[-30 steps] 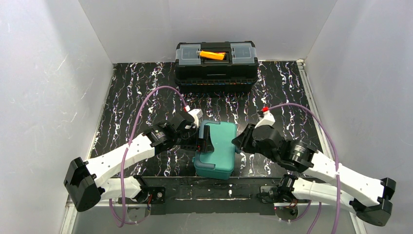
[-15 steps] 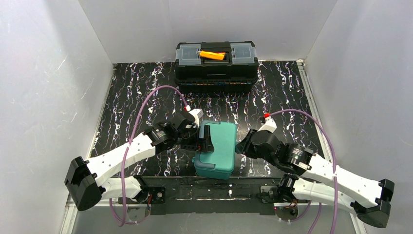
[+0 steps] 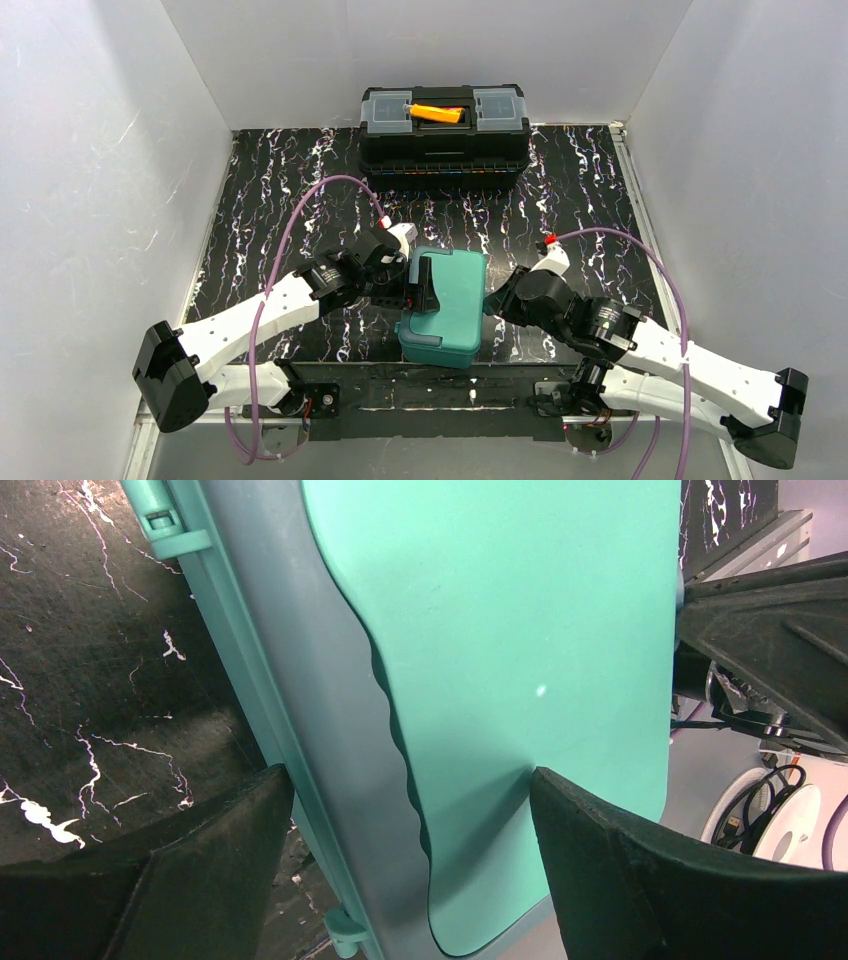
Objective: Organize the medicine kit
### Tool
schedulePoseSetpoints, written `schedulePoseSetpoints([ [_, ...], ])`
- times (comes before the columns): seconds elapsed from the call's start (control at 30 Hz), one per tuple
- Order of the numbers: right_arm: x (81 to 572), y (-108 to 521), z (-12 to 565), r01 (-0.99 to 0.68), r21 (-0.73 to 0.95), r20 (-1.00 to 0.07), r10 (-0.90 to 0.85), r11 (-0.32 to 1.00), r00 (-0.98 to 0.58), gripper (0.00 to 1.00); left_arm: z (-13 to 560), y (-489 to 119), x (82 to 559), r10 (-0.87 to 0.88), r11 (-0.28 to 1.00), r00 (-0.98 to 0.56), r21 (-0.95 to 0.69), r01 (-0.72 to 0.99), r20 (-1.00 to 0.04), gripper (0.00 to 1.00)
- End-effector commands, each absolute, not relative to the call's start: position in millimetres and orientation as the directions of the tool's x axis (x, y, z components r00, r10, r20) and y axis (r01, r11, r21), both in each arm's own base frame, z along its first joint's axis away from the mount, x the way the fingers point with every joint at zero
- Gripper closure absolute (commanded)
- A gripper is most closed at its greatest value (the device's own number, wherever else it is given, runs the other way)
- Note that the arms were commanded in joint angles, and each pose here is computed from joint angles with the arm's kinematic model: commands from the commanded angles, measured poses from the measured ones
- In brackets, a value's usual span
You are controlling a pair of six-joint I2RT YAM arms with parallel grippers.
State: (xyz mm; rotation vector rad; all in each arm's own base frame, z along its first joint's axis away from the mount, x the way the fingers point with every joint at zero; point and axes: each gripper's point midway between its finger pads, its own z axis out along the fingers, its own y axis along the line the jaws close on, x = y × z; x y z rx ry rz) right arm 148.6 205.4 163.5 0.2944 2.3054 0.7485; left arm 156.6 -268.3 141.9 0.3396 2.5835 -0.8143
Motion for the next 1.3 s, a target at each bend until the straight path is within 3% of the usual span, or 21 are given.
schedulePoseSetpoints([
  [0.0,152,204,159,0.033,0.608,-0.532,0.438,0.793,-0.725,0.72,88,-227,123,0.251,0.882,-0.925,-0.326,0.34,-0.286,0.16],
  [0.37,152,212,148,0.045,0.645,-0.499,0.465,0.763,-0.731,0.75,87,-228,123,0.25,0.882,-0.926,-0.329,0.338,-0.282,0.17],
  [0.97,140,239,117,0.109,0.79,-0.311,0.548,0.604,-0.777,0.8,80,-239,118,0.263,0.861,-0.931,-0.375,0.344,-0.252,0.17],
  [1.27,137,243,118,0.105,0.805,-0.29,0.542,0.584,-0.789,0.78,80,-244,121,0.258,0.857,-0.931,-0.384,0.343,-0.257,0.17],
])
